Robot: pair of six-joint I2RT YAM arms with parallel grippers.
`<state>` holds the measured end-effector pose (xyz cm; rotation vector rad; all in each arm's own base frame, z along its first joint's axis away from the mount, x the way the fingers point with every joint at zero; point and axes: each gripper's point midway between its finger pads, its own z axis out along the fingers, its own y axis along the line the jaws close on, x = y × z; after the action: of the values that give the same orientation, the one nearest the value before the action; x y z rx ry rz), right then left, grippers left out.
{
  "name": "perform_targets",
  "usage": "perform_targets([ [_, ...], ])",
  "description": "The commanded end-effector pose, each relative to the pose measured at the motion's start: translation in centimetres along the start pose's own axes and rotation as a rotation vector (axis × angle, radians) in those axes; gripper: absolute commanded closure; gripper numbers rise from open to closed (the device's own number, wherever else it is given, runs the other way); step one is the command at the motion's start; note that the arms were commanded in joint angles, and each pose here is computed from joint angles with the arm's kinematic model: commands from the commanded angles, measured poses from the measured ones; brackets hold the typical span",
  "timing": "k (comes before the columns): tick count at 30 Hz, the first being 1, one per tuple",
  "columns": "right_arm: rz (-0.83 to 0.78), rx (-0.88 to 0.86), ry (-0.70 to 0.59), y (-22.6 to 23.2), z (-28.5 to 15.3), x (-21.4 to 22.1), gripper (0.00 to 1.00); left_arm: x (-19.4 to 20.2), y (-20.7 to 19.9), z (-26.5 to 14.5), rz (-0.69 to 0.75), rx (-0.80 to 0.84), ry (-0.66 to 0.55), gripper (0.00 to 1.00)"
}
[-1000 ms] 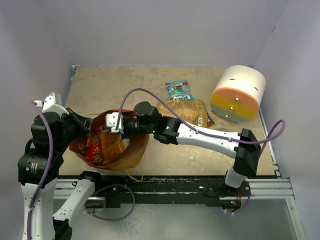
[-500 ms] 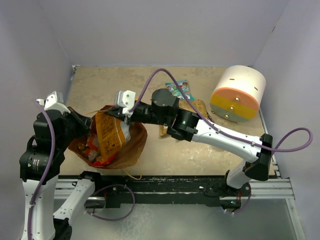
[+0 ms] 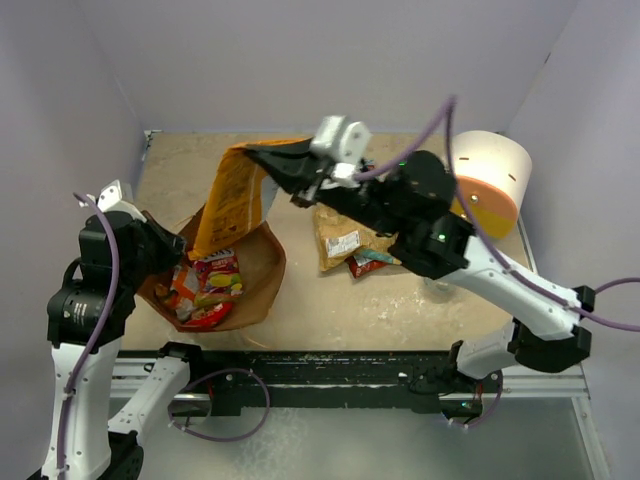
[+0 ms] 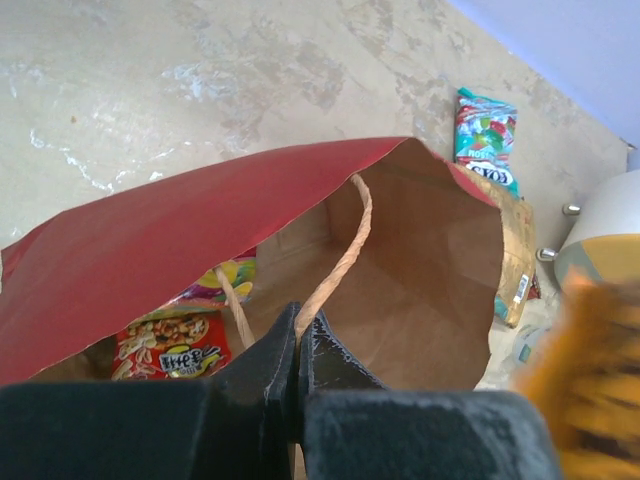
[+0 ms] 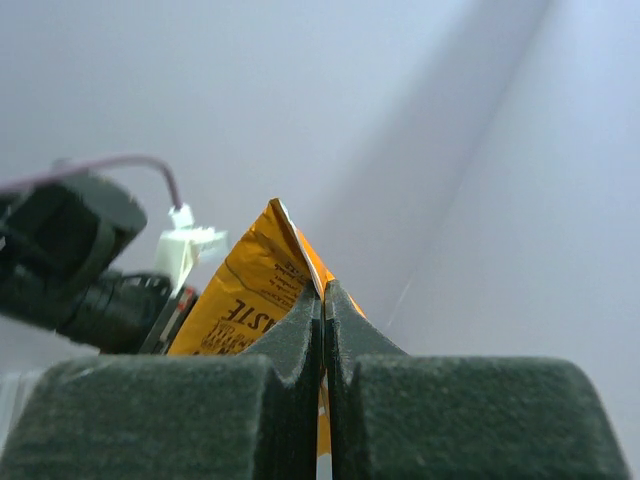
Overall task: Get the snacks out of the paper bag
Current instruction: Take out the snack from the paper bag, then place the snack at the center of the board.
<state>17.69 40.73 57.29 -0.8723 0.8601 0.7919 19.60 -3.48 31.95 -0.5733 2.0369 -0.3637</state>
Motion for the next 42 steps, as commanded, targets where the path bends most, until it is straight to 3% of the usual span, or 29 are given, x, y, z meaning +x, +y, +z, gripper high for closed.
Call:
perform_targets([
  [1,-0.021,0.235,-0.230,-6.2,-4.8,-11.6,1.00,0.4,0.6,0.4,-0.028,-0.038,0.008,1.00],
  [7,-0.035,0.488,-0.103,-10.5,-8.0,-10.2,1.00,0.6,0.8,0.6,-0.032,-0.051,0.019,1.00],
  [14,-0.132,0.797,0.230,-15.1,-12.8,-1.7,1.00,-0.4,0.5,-0.2,-0.026,-0.041,-0.014,1.00],
  [18,-0.144,0.869,0.408,-16.4,-15.1,4.3,1.00,-0.7,0.4,-0.6,-0.021,-0.041,-0.017,1.00],
  [25,-0.127,0.929,0.560,-17.8,-17.8,10.7,1.00,-0.9,0.5,-1.3,-0.018,-0.037,-0.031,1.00],
  [35,-0.149,0.967,0.737,-19.6,-20.8,16.8,1.00,-1.2,0.3,-1.6,-0.017,-0.028,-0.045,1.00],
  [42,-0.196,1.008,0.866,-20.6,-24.2,18.6,1.00,-1.1,0.2,-1.7,-0.014,-0.021,-0.040,1.00],
])
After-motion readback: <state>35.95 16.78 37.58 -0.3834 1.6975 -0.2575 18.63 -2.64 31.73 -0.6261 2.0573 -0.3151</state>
